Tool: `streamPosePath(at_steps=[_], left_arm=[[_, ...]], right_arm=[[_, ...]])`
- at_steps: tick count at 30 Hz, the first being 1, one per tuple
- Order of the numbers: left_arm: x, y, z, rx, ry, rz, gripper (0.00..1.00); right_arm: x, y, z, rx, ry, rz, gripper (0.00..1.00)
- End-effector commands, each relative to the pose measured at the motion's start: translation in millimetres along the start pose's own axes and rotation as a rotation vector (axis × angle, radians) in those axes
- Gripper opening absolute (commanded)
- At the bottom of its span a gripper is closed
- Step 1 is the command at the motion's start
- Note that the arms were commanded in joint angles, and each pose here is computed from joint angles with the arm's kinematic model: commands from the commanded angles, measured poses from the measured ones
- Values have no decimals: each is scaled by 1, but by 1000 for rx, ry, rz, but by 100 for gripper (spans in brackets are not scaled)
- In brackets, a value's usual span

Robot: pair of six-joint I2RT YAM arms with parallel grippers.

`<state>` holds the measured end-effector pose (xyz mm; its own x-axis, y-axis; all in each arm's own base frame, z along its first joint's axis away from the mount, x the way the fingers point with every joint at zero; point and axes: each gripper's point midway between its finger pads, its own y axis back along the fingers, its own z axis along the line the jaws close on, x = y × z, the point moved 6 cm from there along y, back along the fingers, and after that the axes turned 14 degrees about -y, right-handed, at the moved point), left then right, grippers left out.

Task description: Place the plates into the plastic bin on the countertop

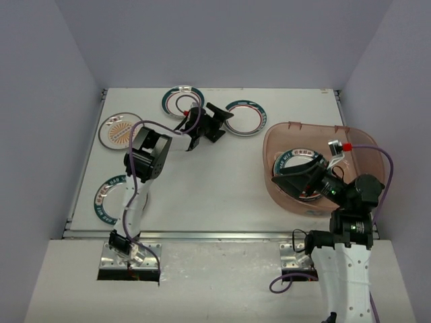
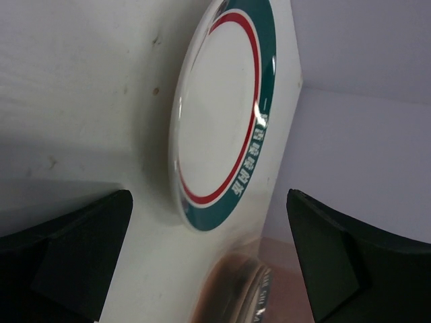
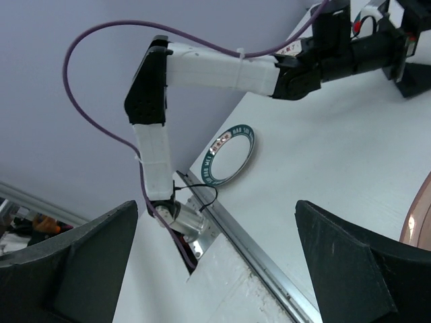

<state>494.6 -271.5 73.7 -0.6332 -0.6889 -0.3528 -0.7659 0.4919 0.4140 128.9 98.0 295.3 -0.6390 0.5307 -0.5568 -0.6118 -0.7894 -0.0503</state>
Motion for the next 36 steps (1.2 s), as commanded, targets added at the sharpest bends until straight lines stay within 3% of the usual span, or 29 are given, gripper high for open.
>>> streamPosePath(at_steps=[1,3,4,9,11,17,21,22,23,25,27,29,31,32,33,34,36], left_arm=[[16,-32,37,-145,101,72,100],[25,-43,49,-171,113,119,98],[28,-50,51,-166,112,145,92],[25,-50,47,-177,107,133,18],[21,-48,46,-185,106,120,3],[13,-23,21,-77,53,86,0],[1,67,-33,-43,-203,-69,0],[-7,96,-60,2,-258,-136,0],[-2,121,-61,7,-296,-155,0],[16,165,-55,50,-361,-118,0],[35,200,-53,132,-408,-45,0],[60,232,-49,254,-438,77,0],[82,260,-55,396,-457,186,0],[92,269,-46,407,-455,221,0],[97,277,-47,431,-459,238,0],[104,291,-50,481,-457,250,0],[108,312,-66,573,-471,263,0]], right_arm=[[6,1,1,-20,18,35,99],[6,1,-1,-11,23,24,99],[4,0,-5,13,9,10,99],[4,-1,-12,48,-13,23,99],[2,-1,-7,36,-4,25,99],[-5,-2,-6,88,14,-5,99],[-11,-6,-8,110,-61,-57,99],[-12,-7,1,39,-36,-28,99],[-12,-8,6,-19,-11,3,99],[-18,-11,15,-75,17,17,99],[-28,-15,9,9,-37,0,99],[-40,-19,-7,174,-89,-4,97],[-57,-21,-25,334,-37,-2,90],[-65,-24,-29,403,-75,32,88],[-73,-24,-24,407,-9,22,88],[-70,-32,-41,444,-45,129,89],[-63,-44,-44,459,-28,203,91]])
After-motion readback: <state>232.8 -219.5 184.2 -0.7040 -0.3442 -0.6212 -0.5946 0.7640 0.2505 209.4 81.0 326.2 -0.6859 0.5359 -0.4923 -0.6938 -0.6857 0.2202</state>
